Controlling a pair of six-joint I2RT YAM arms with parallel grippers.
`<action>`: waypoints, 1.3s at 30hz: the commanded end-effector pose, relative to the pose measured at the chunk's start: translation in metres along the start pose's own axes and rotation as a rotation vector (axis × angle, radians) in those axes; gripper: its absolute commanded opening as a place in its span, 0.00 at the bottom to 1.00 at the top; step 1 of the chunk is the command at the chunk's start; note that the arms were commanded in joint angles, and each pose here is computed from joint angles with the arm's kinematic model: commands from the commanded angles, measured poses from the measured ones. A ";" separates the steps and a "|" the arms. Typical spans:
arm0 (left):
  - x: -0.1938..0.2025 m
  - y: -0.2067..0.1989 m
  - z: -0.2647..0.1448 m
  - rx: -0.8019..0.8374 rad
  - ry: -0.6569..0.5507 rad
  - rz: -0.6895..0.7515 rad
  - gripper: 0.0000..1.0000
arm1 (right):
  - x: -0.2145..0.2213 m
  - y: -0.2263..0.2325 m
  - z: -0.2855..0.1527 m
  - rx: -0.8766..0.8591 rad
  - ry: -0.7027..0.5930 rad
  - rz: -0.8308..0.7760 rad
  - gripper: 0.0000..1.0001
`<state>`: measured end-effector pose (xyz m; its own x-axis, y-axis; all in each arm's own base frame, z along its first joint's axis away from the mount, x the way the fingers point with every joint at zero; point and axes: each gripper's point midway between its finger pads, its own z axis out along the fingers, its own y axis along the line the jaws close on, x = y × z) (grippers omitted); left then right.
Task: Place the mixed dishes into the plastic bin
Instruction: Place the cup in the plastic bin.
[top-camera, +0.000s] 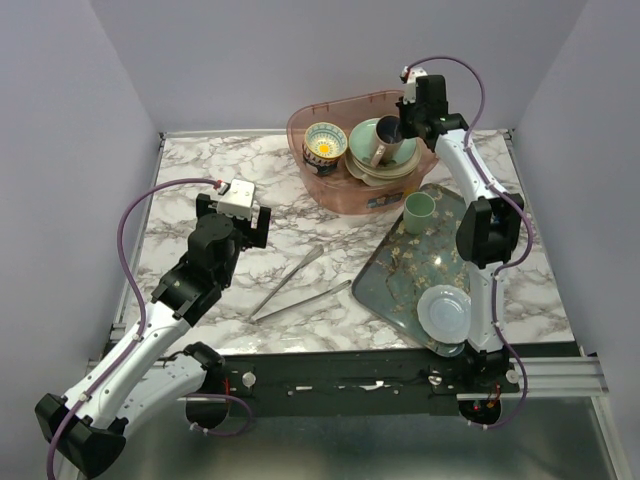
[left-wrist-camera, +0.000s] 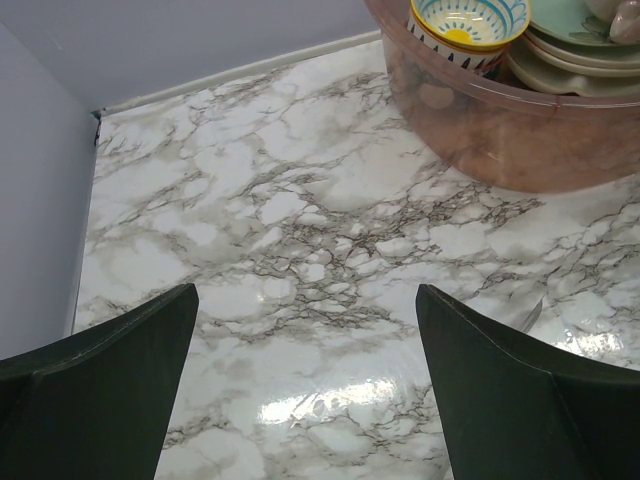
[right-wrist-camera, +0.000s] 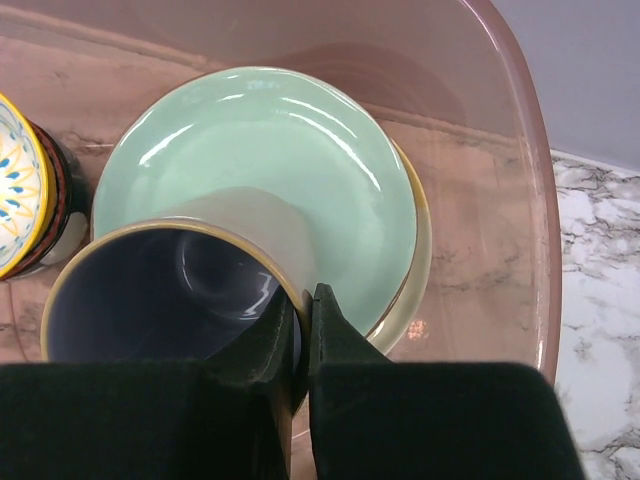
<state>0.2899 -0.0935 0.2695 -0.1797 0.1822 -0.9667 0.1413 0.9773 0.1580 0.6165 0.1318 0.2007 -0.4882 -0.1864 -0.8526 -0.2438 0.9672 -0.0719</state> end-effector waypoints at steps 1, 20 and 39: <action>0.000 -0.002 0.002 0.014 -0.009 -0.011 0.99 | -0.051 -0.009 -0.009 0.019 -0.158 0.020 0.18; -0.003 -0.001 0.001 0.020 -0.018 -0.022 0.99 | -0.063 -0.009 -0.025 0.013 -0.183 0.028 0.38; -0.016 0.008 -0.009 0.096 -0.093 -0.214 0.99 | -0.085 0.048 -0.175 -0.414 -0.288 -0.067 0.42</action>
<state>0.2894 -0.0826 0.2805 -0.1562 0.0545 -0.9862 0.1472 0.9886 0.0313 0.5602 0.1430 0.3331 -0.2803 -0.1111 -0.9535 -0.3902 0.9207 0.0074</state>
